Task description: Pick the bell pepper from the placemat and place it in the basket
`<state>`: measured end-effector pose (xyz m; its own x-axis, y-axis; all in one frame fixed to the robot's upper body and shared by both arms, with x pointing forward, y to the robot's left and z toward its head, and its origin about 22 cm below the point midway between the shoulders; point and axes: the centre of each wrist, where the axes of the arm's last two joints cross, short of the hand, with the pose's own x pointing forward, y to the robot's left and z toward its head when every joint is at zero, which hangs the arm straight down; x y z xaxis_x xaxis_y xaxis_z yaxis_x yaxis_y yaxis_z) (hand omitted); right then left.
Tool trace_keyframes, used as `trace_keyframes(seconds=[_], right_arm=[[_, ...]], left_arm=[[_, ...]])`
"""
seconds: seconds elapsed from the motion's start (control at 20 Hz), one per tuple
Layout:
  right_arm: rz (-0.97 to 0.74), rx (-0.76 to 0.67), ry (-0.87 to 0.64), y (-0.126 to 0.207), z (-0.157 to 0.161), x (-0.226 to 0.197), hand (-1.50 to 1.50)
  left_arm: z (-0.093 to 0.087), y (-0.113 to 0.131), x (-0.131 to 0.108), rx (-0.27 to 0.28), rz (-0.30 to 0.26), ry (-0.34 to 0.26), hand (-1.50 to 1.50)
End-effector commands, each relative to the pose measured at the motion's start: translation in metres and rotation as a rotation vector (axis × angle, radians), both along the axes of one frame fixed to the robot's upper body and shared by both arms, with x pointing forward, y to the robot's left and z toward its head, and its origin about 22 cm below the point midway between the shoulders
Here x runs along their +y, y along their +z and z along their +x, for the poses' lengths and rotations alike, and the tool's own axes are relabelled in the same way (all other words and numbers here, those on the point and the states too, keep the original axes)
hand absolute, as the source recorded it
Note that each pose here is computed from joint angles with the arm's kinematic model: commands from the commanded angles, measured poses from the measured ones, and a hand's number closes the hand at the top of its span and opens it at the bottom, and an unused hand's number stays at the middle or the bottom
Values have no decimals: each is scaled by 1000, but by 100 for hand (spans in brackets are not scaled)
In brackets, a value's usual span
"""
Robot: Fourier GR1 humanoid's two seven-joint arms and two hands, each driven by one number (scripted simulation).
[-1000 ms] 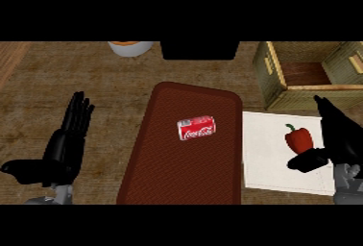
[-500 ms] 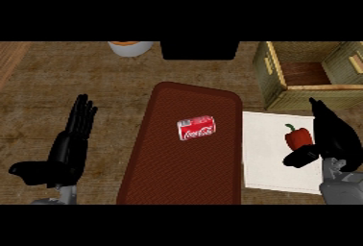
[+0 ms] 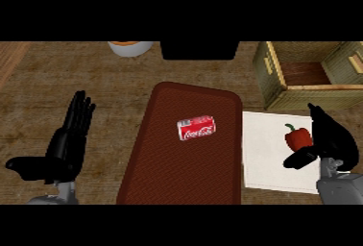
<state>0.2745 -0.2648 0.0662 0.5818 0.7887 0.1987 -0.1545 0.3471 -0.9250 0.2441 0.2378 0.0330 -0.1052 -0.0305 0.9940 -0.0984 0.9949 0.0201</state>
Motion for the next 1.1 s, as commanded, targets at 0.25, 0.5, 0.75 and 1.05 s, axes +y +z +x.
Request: trace_keyframes(seconds=[0.25,0.5,0.75,1.05], right_arm=[[24,19,13,-23,4,8,-150],[16,23,10,-42,-9,-14,-150],[27,9,-6,-45,-2,-10,-150],[36,57,19,-39,18,-20,150]], left_arm=[[-8,-15,-19,-1,-8,-8,0],[0,7,5,-23,-12,-5,0],[-4,16,-2,3,6,-1,0],[-6,7,18,2,-3,-2,0]])
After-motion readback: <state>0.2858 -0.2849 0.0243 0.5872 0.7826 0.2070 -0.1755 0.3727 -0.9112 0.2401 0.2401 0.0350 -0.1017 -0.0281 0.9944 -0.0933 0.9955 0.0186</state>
